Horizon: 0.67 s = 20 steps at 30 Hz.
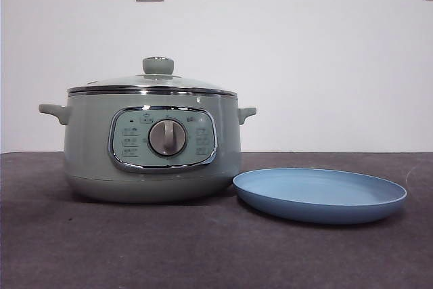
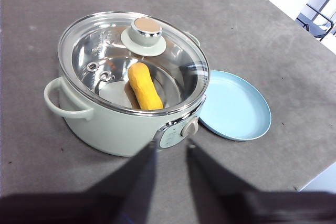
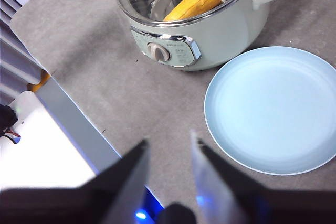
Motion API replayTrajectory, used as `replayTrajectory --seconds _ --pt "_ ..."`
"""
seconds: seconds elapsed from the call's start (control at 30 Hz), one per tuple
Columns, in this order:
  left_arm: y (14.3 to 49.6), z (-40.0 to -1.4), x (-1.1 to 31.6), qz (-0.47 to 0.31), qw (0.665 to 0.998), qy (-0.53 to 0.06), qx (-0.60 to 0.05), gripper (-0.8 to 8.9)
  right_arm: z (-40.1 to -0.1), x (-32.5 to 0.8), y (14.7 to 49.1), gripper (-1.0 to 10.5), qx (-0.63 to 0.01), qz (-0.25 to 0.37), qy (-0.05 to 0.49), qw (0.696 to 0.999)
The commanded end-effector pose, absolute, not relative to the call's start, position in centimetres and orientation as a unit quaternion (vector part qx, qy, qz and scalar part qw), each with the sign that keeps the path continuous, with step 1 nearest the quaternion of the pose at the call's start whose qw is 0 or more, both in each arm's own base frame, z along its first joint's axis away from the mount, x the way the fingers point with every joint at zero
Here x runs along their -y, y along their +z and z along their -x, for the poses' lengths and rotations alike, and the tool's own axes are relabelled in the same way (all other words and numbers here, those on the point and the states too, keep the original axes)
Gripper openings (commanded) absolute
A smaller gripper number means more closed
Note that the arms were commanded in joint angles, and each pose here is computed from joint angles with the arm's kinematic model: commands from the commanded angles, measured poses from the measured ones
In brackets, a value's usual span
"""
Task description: Take the corn out from the steamer,put the corn on the plate,close the lid
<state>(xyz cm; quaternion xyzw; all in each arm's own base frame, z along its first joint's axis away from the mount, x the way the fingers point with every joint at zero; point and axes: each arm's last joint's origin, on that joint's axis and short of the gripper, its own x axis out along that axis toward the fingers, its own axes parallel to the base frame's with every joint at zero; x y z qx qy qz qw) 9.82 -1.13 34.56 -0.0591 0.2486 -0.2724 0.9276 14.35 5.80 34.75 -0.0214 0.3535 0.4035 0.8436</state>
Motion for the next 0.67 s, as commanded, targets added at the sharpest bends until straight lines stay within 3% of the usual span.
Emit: replayTrajectory --seconds 0.03,0.4,0.67 --pt "34.7 -9.8 1.2 0.053 0.928 -0.276 -0.243 5.97 -14.4 -5.8 34.8 6.6 -0.352 0.024 0.403 0.845" --pt "35.1 -10.0 1.2 0.046 0.933 -0.277 -0.224 5.97 -14.4 -5.8 34.8 6.6 -0.352 0.024 0.403 0.845" --pt "35.2 -12.5 1.5 0.042 0.929 -0.291 -0.224 5.97 -14.4 -5.8 34.8 6.6 -0.352 0.024 0.403 0.845"
